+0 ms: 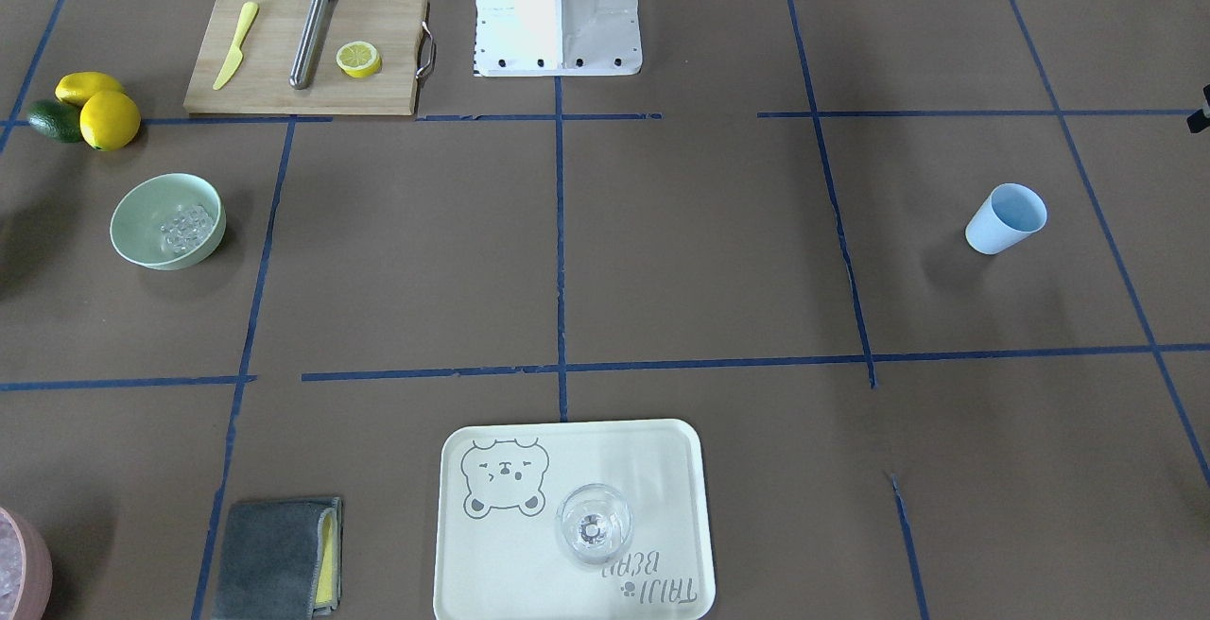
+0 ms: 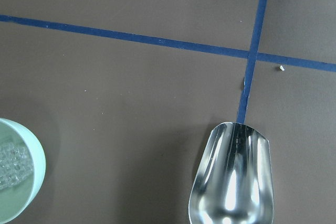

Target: Pour ice into bowl

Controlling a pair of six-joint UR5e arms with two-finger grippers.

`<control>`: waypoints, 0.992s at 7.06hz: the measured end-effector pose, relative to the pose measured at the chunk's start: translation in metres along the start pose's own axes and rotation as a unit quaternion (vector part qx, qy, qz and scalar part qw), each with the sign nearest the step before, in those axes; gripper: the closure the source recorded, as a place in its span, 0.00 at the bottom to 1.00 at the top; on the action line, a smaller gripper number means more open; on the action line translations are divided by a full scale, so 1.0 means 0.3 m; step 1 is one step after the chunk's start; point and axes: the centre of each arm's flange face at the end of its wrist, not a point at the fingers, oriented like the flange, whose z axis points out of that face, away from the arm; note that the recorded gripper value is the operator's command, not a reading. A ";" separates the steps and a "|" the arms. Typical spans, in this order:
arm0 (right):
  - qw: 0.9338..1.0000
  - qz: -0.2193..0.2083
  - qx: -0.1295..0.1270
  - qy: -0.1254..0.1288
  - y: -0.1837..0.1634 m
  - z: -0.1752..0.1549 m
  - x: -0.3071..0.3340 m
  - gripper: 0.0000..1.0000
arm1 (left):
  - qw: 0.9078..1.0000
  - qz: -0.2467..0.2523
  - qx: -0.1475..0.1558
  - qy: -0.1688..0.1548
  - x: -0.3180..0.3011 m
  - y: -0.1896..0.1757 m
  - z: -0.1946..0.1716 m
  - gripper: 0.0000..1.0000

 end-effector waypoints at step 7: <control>1.000 0.010 -0.007 0.014 0.019 0.024 0.035 0.00 | 0.998 0.052 -0.010 -0.018 -0.052 0.039 0.027 0.00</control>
